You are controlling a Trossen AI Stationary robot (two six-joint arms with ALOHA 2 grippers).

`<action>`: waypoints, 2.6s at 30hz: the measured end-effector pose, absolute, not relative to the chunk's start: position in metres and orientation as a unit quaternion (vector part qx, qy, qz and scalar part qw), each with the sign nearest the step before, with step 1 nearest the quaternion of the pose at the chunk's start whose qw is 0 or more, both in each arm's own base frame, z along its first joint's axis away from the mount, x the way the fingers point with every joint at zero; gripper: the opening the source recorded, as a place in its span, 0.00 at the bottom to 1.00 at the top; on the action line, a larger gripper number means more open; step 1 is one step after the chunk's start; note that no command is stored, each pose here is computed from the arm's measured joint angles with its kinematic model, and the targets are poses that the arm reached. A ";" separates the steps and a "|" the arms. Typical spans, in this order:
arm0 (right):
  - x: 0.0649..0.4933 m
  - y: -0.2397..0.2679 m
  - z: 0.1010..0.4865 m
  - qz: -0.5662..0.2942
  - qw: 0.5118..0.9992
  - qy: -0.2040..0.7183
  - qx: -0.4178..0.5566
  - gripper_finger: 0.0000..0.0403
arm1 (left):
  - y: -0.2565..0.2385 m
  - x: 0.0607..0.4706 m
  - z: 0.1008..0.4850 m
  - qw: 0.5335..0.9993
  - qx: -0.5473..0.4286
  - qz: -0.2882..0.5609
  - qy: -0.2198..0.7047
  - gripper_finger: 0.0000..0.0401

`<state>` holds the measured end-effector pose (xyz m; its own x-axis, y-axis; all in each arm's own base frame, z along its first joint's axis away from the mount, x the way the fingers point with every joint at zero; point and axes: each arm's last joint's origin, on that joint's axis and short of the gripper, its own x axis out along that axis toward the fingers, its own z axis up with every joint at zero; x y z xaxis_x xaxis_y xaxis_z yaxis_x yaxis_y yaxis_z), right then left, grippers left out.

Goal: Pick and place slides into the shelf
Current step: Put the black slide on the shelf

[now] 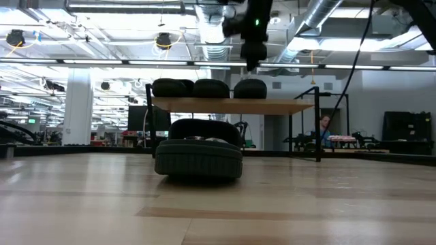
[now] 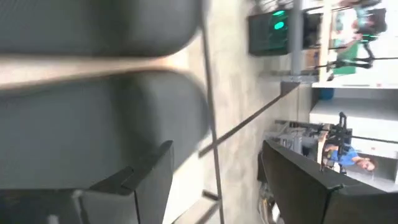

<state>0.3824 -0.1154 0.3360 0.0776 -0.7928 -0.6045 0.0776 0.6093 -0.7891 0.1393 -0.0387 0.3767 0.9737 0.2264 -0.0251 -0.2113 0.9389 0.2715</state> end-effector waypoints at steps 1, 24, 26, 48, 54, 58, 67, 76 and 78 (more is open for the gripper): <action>0.381 -0.112 0.345 -0.333 0.678 0.583 -0.300 0.58 | -0.038 0.139 0.377 0.984 0.136 0.116 0.028 0.00; 0.189 -0.015 0.405 -0.384 0.875 0.289 0.059 0.45 | -0.037 0.138 0.370 0.980 0.133 0.135 0.059 0.00; 0.189 -0.003 0.381 -0.359 0.894 0.261 0.069 0.43 | -0.037 0.138 0.369 0.979 0.137 0.134 0.064 0.00; 0.265 0.102 0.226 -0.185 0.982 0.027 0.007 0.42 | -0.035 0.131 0.340 0.967 0.115 0.114 0.197 0.00; 0.284 0.112 0.201 -0.185 0.981 0.056 -0.015 0.45 | -0.035 0.132 0.341 0.972 0.090 0.118 0.185 0.00; 0.287 0.114 0.187 -0.186 0.980 0.073 -0.006 0.45 | -0.035 0.132 0.341 0.971 0.099 0.117 0.186 0.00; 0.282 0.114 0.160 -0.179 0.967 0.161 0.080 0.42 | -0.036 0.134 0.347 0.972 0.127 0.115 0.163 0.00; 0.282 0.125 0.130 -0.179 0.954 0.197 0.140 0.42 | -0.037 0.136 0.354 0.972 0.156 0.111 0.134 0.00; 0.284 0.126 0.121 -0.178 0.953 0.202 0.140 0.42 | -0.037 0.136 0.355 0.973 0.158 0.111 0.128 0.00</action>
